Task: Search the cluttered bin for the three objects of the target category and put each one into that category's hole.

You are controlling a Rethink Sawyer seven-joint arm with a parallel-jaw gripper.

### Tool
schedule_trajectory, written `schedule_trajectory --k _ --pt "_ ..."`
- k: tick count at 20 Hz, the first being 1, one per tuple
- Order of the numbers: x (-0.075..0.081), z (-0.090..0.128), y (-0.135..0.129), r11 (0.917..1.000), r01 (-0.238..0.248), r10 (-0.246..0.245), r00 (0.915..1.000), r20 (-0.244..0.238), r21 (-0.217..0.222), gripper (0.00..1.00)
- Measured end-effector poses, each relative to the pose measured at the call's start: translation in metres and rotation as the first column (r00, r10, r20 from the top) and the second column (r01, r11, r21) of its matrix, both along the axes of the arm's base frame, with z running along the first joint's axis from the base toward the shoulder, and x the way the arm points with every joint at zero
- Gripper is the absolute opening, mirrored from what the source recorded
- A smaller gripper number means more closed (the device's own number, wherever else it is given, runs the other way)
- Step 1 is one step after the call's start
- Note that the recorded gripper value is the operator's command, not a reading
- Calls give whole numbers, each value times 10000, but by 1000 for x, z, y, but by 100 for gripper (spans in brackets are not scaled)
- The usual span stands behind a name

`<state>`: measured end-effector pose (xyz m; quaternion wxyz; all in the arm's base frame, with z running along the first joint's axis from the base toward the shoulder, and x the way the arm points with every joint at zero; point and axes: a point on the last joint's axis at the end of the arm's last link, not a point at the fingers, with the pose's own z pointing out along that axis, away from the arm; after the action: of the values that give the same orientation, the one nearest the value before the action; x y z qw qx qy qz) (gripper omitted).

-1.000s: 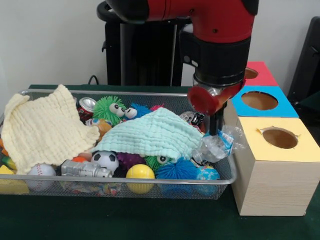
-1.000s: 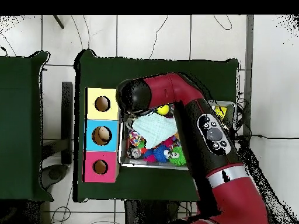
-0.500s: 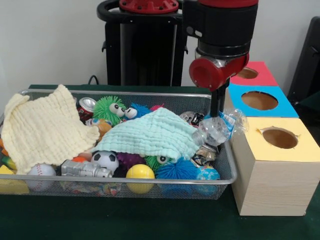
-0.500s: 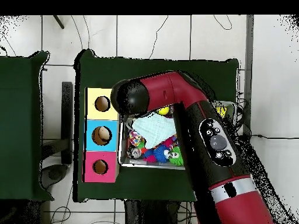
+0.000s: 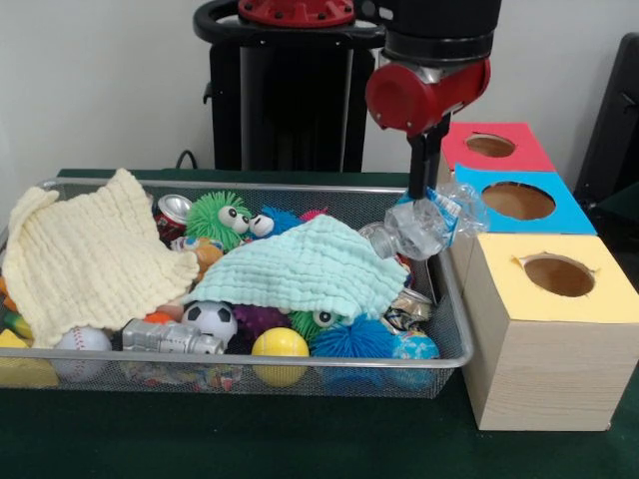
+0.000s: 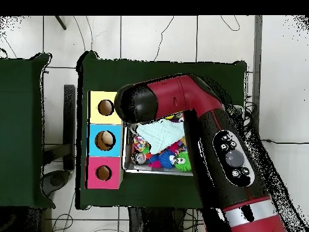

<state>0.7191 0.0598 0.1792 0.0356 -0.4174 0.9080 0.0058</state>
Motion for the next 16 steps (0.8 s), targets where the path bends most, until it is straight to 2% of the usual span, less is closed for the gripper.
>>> schedule_trajectory --k 4,8,16 --pt "2 12 0 10000 39 -39 9999 148 -32 0" --pt "3 15 2 10000 52 -52 9998 169 -1 0" --pt "0 16 4 10000 81 -81 9999 -98 34 0"
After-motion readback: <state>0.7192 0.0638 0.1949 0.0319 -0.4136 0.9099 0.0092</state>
